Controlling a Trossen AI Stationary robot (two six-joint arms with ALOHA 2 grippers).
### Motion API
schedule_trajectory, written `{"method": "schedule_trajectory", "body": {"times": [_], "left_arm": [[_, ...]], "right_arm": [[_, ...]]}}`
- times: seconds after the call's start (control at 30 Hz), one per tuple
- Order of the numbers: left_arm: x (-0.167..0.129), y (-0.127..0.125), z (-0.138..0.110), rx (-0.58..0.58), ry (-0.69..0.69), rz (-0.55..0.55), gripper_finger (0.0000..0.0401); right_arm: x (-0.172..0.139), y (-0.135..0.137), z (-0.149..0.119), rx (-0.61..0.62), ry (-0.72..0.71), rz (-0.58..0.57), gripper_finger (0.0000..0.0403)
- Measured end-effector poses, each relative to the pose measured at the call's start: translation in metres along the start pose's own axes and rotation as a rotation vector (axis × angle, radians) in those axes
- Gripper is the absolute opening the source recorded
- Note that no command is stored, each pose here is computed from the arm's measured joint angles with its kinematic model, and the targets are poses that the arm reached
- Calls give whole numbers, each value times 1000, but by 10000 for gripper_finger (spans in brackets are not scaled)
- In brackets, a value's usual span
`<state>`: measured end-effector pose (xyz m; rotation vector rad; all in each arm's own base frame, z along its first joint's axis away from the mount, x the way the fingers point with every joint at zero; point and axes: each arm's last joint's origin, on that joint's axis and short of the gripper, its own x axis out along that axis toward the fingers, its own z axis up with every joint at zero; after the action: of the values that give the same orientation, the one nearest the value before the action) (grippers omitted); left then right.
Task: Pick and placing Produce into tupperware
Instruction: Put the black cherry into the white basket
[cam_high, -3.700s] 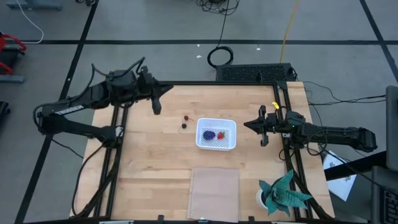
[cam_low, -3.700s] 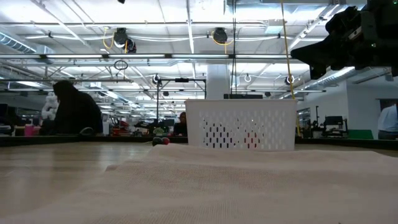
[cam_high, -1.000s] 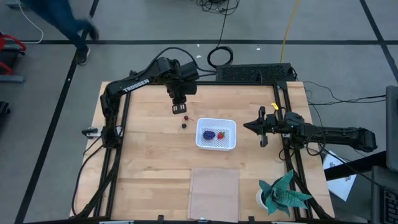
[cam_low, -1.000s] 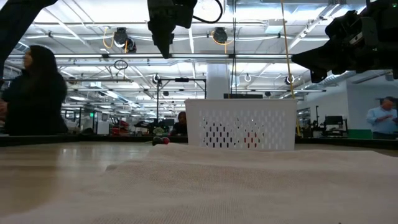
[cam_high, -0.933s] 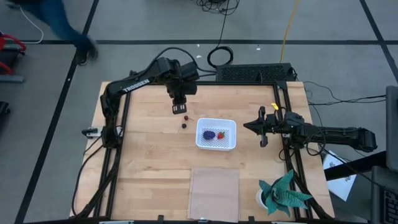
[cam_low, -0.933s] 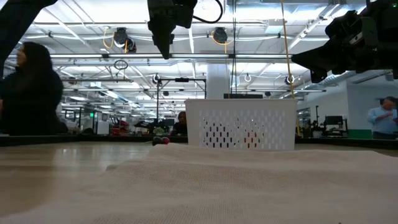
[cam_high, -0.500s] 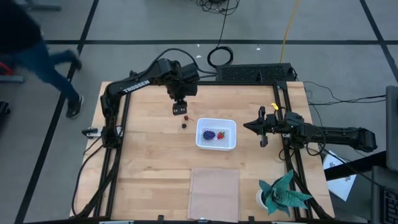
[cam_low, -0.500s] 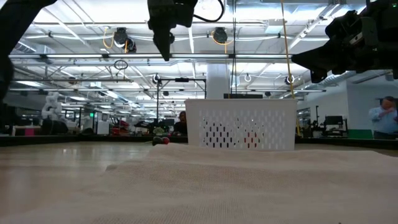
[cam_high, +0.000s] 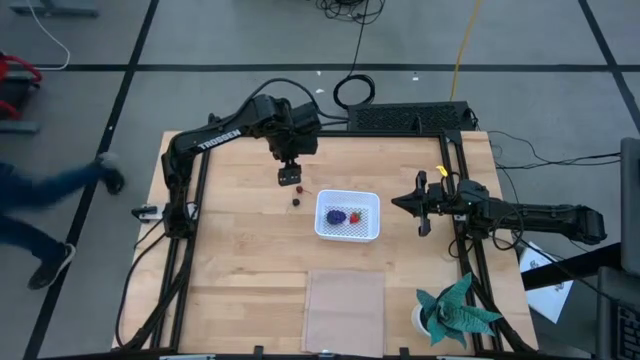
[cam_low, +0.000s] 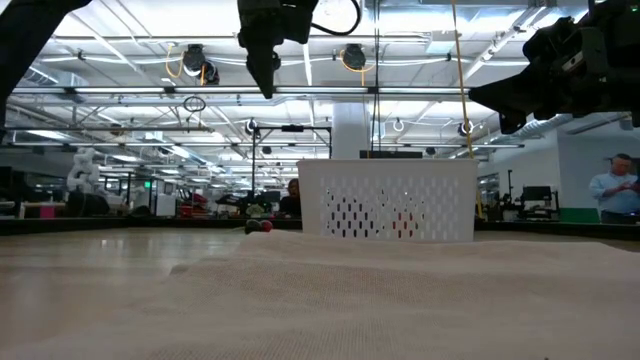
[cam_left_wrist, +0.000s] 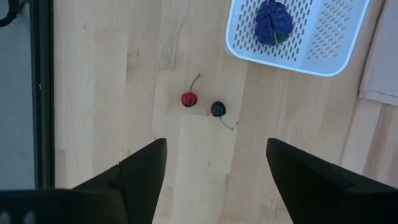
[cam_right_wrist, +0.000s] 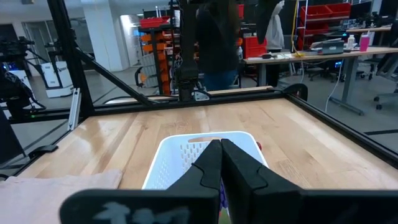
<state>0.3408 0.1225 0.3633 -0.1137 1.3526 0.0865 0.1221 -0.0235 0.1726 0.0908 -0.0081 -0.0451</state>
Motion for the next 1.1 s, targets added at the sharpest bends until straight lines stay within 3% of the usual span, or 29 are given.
{"method": "schedule_trajectory", "body": {"times": [0.2,0.73,1.1], "left_arm": [[16,2,2,-15,6,-1,280],[117,17,-20,-195,163,-20,280],[141,8,-24,-218,152,-36,280]], "right_arm": [[0,0,0,0,1,0,0],[0,0,-1,1,8,-1,0],[0,0,-1,-1,8,-1,0]]}}
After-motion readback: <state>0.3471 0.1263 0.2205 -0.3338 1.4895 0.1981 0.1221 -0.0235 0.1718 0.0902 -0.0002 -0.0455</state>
